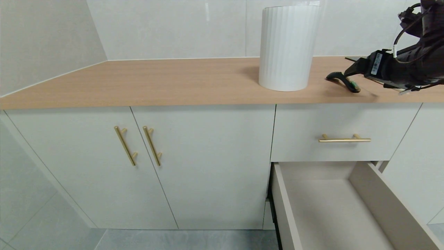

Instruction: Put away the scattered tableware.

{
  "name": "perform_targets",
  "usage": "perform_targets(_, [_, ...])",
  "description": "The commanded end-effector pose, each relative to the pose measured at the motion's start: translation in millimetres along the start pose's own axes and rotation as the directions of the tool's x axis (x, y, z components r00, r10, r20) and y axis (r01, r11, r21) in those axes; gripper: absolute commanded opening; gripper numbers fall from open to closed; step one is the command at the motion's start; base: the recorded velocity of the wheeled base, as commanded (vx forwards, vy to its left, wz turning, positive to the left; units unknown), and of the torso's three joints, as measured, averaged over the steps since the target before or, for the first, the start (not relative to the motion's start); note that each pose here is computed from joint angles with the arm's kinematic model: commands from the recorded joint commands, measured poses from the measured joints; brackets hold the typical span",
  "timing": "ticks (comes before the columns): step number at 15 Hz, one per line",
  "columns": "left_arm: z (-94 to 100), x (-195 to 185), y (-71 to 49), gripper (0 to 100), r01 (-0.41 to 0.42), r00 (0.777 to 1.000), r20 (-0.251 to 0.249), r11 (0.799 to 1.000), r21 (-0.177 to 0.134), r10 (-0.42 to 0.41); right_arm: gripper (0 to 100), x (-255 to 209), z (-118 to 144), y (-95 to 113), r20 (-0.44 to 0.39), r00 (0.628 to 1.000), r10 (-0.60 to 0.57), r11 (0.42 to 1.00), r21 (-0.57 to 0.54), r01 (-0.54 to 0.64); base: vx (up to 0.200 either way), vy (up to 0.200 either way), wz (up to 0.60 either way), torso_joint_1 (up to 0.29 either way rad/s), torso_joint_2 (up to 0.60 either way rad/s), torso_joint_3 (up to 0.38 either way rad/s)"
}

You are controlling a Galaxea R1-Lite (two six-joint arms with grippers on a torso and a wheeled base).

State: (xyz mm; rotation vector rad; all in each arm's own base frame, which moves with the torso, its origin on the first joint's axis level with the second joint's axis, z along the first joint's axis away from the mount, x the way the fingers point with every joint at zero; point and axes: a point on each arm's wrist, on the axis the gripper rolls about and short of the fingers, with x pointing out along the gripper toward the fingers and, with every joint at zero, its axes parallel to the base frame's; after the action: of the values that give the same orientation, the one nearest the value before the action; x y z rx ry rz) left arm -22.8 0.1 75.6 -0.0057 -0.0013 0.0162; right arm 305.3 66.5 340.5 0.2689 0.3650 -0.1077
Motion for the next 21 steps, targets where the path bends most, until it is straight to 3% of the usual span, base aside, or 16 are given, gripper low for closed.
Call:
perform_targets(1, [0.0, 0.0, 0.0, 100, -0.001, 1.000, 0.000, 1.000, 0.000, 0.001, 100, 23.0, -7.2, 3.9, -0.006, 1.000, -0.025, 1.000, -0.009, 0.025, 0.000, 0.000, 0.00, 0.000, 0.00, 0.000])
perform_targets(10, [0.0, 0.0, 0.0, 100, -0.001, 1.000, 0.000, 1.000, 0.000, 0.001, 100, 34.9, -8.1, 1.2, 0.009, 0.998, -0.066, 0.998, -0.008, 0.066, 0.000, 0.000, 0.00, 0.000, 0.00, 0.000])
perform_targets(11, [0.0, 0.0, 0.0, 100, -0.001, 1.000, 0.000, 1.000, 0.000, 0.001, 0, 37.4, -8.9, 1.0, 0.005, 0.998, -0.069, 0.998, -0.011, 0.069, 0.000, 0.000, 0.00, 0.000, 0.00, 0.000])
perform_targets(21, [0.0, 0.0, 0.0, 100, -0.001, 1.000, 0.000, 1.000, 0.000, 0.001, 0, 41.1, -4.1, -3.2, 0.018, 0.997, -0.082, 0.997, 0.003, 0.082, 0.000, 0.000, 0.00, 0.000, 0.00, 0.000])
